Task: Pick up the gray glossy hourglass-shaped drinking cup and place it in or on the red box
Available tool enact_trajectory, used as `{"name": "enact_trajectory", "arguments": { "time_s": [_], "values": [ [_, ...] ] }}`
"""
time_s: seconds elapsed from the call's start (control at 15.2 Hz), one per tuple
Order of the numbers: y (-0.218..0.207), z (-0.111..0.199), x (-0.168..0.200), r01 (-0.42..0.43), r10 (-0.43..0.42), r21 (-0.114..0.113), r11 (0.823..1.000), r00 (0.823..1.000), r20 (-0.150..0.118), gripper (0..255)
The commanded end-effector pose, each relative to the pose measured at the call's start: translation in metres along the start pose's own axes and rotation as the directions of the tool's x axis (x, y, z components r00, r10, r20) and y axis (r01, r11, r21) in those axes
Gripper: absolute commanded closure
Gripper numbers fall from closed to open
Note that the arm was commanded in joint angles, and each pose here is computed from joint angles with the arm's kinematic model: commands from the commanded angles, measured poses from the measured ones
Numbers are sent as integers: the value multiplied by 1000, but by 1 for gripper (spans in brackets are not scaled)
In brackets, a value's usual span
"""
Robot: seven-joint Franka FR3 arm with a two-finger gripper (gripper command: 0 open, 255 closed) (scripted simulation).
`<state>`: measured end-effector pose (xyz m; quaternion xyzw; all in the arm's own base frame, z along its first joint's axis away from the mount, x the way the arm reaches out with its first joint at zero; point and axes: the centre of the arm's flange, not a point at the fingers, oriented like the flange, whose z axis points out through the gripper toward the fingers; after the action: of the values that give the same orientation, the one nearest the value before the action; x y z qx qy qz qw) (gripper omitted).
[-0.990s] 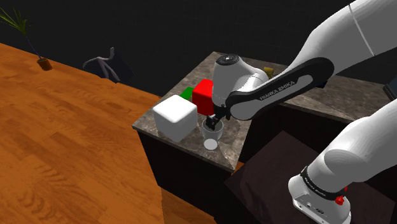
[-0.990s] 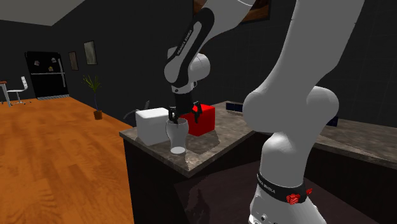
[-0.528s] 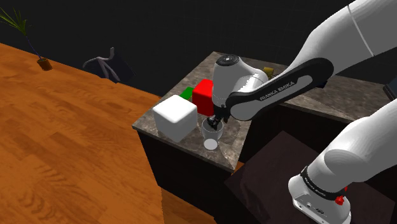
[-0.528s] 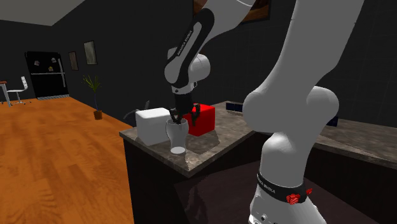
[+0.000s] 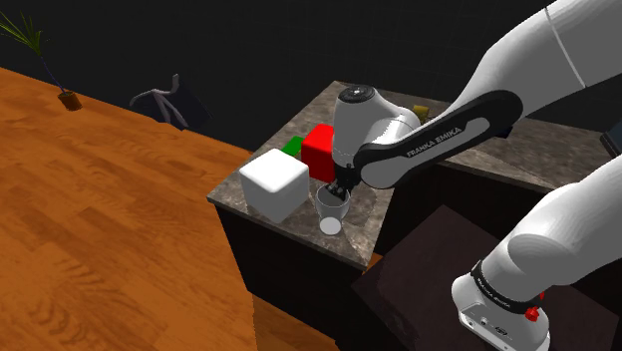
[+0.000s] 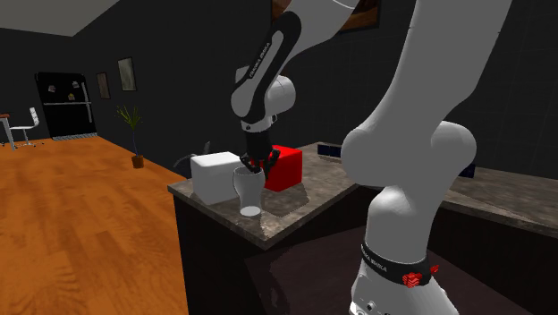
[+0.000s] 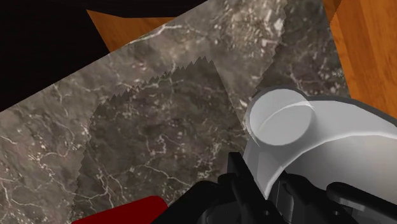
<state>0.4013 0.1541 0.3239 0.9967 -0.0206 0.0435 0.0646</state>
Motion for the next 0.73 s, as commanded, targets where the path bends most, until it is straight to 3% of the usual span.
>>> {"name": "enact_trajectory", "arguments": {
  "time_s": [0.0, 0.66],
  "values": [
    [0, 1, -1, 1, -1, 0, 1000, 1000, 2, 255],
    [7, -51, 4, 1, -1, 0, 1000, 1000, 2, 255]
  ]
}}
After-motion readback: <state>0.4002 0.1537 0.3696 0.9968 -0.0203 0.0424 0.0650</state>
